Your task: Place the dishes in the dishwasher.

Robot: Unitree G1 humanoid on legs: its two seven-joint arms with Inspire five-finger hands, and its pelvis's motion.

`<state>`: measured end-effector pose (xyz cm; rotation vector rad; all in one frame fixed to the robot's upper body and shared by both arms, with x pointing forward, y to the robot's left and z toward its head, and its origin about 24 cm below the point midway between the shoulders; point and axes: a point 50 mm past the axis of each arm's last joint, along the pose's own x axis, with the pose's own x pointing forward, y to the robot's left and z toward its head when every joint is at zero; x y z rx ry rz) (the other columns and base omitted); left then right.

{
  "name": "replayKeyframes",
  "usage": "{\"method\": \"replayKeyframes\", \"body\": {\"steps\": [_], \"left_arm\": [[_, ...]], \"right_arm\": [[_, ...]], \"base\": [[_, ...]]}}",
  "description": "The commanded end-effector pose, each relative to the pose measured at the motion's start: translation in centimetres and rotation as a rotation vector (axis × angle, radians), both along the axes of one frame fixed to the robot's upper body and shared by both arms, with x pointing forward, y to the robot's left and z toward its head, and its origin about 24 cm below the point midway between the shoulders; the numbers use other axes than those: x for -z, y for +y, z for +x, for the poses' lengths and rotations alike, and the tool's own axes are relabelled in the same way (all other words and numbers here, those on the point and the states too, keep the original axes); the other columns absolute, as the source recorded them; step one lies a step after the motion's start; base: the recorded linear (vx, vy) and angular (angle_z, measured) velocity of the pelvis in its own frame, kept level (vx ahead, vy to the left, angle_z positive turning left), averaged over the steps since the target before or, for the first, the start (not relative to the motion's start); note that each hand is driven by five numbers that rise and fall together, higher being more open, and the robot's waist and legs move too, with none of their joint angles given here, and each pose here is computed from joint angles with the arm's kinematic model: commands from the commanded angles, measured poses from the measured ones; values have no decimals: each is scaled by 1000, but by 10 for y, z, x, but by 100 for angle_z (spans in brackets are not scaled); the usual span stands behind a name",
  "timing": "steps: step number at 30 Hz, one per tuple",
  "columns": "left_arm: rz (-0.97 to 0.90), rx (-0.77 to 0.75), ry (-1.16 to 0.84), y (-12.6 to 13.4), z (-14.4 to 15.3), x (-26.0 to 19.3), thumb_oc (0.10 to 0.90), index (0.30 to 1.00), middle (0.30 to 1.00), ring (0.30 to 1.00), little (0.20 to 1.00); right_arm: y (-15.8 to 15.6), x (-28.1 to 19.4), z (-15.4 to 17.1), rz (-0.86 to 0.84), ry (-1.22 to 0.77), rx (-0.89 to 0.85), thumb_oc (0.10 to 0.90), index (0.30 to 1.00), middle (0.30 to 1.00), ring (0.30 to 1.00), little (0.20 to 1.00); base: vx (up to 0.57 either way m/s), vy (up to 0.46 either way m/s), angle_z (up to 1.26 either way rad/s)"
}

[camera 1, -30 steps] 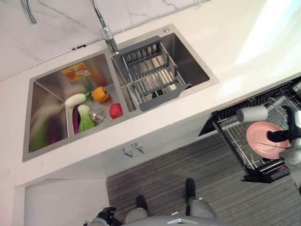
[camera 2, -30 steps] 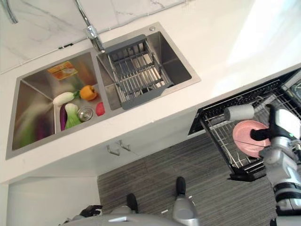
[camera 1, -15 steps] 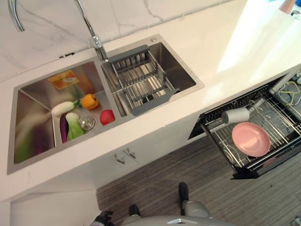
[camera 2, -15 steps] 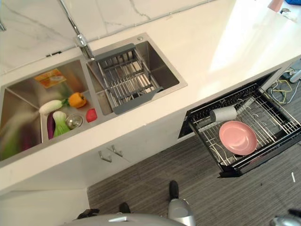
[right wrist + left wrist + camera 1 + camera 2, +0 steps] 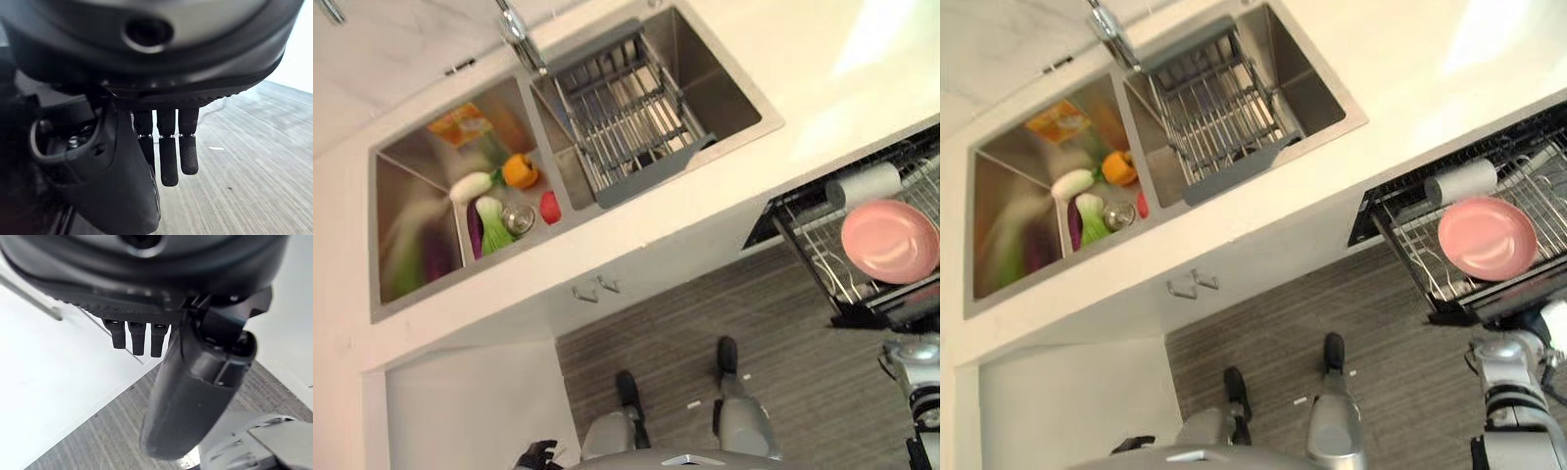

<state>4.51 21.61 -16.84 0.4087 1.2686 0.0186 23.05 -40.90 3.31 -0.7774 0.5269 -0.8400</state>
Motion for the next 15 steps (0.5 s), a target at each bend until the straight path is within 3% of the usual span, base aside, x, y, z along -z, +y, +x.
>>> {"method": "replayKeyframes", "body": {"steps": [1, 5, 10, 11, 12, 15], "left_arm": [[97, 23, 14, 29, 5, -5, 800, 900, 900, 900, 900], [91, -13, 9, 33, 2, -6, 800, 900, 900, 900, 900], [115, -34, -2, 42, 6, -9, 800, 900, 900, 900, 900], [117, -46, 8, 44, 5, -9, 800, 900, 900, 900, 900], [116, -50, 18, 45, 3, -8, 800, 900, 900, 900, 900], [118, -61, 28, 46, 3, -8, 800, 900, 900, 900, 900]], "right_arm": [[22, -112, 69, -312, -302, -308, 400, 300, 300, 300, 300], [42, -176, 94, -450, -421, -422, 400, 300, 300, 300, 300], [65, -220, 104, -563, -519, -518, 400, 300, 300, 300, 300], [74, -224, 106, -588, -532, -556, 615, 622, 622, 622, 622], [78, -221, 107, -586, -524, -572, 800, 900, 900, 900, 900], [83, -209, 109, -575, -491, -607, 800, 900, 900, 900, 900]], "base": [[-3, -52, 7], [-16, -68, 16], [-10, -32, 17], [15, -16, 4], [0, 0, 0], [12, 9, 1]]}}
